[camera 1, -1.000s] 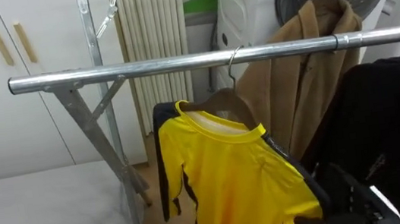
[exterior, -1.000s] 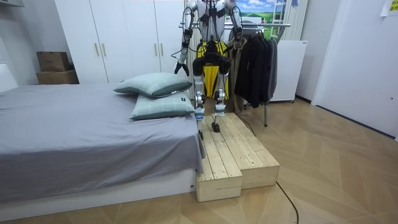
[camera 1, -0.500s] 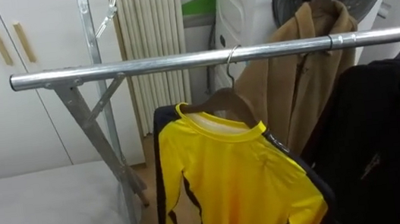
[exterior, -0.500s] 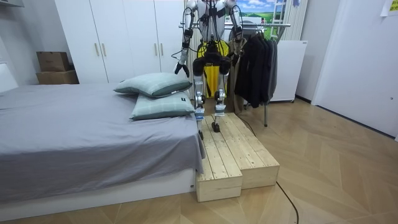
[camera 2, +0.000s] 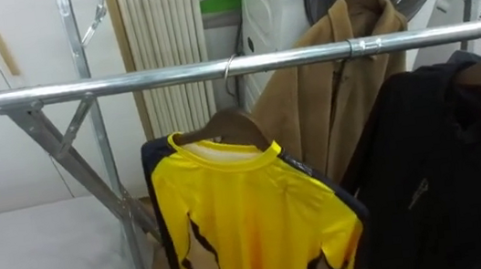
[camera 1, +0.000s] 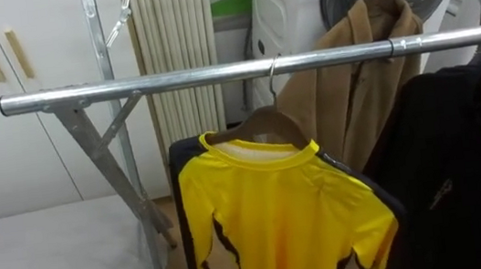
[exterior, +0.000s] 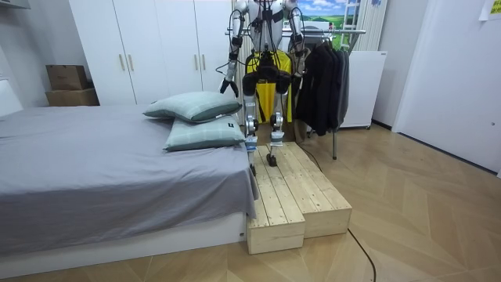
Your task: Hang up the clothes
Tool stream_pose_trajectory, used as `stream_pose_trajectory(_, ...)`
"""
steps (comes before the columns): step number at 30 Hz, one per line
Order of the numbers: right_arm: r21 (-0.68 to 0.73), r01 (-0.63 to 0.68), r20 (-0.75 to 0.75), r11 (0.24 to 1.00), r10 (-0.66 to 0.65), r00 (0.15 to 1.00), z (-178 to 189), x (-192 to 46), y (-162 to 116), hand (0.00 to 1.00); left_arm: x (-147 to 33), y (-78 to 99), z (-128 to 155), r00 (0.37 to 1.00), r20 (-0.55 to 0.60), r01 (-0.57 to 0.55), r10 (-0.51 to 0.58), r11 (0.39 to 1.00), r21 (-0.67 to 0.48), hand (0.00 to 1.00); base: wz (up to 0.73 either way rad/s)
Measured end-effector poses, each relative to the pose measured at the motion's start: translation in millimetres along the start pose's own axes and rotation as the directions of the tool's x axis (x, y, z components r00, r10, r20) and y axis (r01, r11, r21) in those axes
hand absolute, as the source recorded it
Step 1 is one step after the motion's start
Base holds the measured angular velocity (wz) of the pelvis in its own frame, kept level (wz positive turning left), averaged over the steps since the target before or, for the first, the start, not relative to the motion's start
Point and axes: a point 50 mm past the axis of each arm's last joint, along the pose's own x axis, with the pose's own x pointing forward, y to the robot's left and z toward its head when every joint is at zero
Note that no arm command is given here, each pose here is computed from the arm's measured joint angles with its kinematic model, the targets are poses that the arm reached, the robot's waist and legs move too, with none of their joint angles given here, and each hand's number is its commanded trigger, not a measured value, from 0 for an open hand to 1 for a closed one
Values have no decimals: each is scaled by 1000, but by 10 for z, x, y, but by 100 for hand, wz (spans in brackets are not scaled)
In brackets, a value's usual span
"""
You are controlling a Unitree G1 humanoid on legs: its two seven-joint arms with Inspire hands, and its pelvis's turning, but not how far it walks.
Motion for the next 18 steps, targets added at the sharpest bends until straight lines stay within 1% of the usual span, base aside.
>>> stream_pose_trajectory(2, 15, 3, -42, 1000, -2, 999, -111, -16, 18, 0, 3, 0, 14, 1000, 11, -1, 1, 1000, 15, 0, 0)
stream_pose_trajectory(9, 53, 12, -133, 999, -5, 991, -364, -87, 33, 0, -12, -38, -4, 1000, 2, 9, -9, 1000, 11, 0, -1)
stream_pose_trajectory(12, 92, 27, -160, 995, -12, 987, -461, -132, 15, 0, -29, -83, -18, 1000, -7, 26, -25, 1000, 9, 0, 0)
stream_pose_trajectory(14, 128, 32, -170, 991, -10, 985, -494, -143, 14, 0, -53, -141, -53, 998, -26, 62, -62, 998, 0, 0, 0)
stream_pose_trajectory(18, 150, 24, -181, 988, 3, 984, -531, -156, 20, 0, -76, -191, -93, 991, -48, 120, -121, 992, -25, 0, 0)
